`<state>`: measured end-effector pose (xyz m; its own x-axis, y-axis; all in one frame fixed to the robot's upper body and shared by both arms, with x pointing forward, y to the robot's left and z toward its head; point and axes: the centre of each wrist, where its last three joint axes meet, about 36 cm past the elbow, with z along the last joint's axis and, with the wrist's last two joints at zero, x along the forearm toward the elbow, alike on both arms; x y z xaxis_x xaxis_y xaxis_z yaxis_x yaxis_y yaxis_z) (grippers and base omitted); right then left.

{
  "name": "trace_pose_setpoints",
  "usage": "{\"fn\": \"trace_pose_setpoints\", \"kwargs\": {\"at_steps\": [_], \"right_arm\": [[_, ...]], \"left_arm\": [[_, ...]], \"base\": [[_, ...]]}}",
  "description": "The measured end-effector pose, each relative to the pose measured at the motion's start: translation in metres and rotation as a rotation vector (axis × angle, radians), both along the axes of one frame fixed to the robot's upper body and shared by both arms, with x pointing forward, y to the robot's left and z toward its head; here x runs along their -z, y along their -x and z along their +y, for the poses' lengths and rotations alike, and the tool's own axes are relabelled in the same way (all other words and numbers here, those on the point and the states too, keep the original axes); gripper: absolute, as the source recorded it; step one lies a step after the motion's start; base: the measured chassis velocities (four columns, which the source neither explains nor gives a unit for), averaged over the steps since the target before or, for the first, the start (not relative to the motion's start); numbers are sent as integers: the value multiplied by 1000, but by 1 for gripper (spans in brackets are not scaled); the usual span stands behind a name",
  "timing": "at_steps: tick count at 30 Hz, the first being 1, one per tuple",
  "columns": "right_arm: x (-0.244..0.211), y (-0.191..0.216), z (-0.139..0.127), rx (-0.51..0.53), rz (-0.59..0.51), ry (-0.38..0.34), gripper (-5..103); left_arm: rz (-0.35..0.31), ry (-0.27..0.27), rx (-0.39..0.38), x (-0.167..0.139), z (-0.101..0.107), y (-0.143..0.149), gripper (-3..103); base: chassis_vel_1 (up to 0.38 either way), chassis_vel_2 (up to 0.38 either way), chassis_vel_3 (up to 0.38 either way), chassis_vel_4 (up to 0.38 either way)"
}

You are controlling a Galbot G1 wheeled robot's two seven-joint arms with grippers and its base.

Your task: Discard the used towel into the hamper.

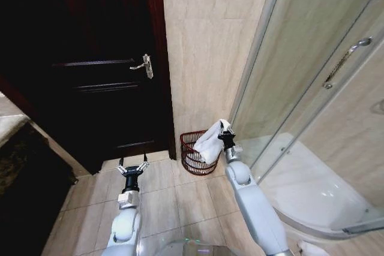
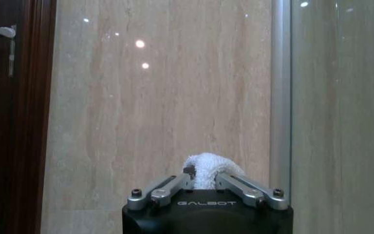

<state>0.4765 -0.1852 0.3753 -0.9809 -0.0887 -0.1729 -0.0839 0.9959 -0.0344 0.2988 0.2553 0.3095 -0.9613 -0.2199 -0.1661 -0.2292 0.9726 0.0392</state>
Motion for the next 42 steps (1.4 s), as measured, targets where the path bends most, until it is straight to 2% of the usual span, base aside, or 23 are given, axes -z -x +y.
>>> {"fn": "trace_pose_setpoints", "kwargs": {"at_steps": [6, 17, 24, 42], "right_arm": [[-1, -7, -1, 7, -19, 9, 3], [-7, -25, 3, 10, -33, 25, 3], [-3, -24, 2, 5, -24, 25, 3], [-4, -10, 3, 0, -22, 22, 3]], "left_arm": [[-5, 18, -10, 3, 2, 0, 100], [12, -6, 1, 9, 10, 0, 100], [12, -28, 8, 9, 12, -3, 100], [-1, -29, 7, 8, 9, 2, 100]], "base": [[0, 0, 0, 0], [0, 0, 0, 0], [0, 0, 0, 0], [-46, 53, 46, -45]]}}
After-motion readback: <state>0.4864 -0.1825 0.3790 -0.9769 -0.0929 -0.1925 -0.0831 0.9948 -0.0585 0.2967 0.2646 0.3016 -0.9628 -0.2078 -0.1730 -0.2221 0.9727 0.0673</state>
